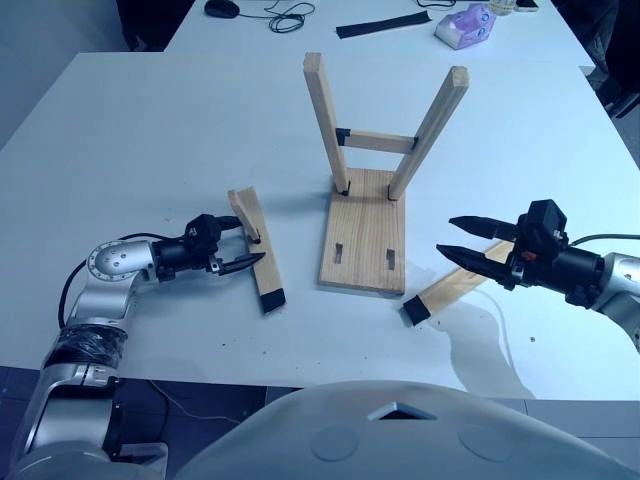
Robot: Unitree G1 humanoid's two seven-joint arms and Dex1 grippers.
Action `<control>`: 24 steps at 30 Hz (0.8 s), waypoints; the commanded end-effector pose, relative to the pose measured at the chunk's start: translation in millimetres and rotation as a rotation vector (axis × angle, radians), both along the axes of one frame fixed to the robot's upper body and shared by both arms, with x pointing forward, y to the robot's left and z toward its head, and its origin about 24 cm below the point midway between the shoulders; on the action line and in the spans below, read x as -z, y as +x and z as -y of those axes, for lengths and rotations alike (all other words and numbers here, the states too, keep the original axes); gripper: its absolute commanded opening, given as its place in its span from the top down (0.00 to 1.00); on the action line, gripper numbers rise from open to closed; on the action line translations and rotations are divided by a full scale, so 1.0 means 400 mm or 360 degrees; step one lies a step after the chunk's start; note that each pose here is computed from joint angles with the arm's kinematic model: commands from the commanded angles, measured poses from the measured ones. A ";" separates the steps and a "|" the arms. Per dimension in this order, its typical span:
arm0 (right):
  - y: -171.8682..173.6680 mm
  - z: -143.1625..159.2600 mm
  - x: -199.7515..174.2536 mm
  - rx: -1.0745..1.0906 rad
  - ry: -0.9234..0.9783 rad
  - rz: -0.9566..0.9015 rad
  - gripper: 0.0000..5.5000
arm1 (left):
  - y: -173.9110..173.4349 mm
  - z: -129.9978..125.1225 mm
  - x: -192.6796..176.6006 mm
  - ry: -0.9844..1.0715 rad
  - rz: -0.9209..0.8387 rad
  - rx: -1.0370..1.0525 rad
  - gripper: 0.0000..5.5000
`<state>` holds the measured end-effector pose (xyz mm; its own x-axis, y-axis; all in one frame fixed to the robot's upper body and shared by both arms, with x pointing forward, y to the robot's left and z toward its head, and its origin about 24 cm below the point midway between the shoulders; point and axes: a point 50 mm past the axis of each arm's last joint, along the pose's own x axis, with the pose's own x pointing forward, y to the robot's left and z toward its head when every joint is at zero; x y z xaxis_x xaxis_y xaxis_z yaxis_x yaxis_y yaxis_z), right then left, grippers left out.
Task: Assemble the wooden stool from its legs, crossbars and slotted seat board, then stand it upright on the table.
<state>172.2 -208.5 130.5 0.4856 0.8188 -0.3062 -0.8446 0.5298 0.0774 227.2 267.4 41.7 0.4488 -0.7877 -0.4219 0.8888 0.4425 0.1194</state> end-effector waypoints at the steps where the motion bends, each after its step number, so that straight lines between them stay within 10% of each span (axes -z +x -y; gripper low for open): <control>1: 0.002 -0.001 -0.001 0.0008 -0.0007 0.0030 0.54 | 0.010 -0.007 -0.038 -0.0047 -0.0017 0.0019 0.30; 24: -0.016 0.001 0.008 0.0030 -0.0005 0.0021 0.54 | 0.026 0.013 -0.222 -0.0489 -0.0067 0.0039 0.30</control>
<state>166.0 -208.2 124.7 0.4979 0.8116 -0.3056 -0.8339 0.5448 0.0886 235.5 260.2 113.5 0.4235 -0.8854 -0.1917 0.8952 0.4414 -0.0612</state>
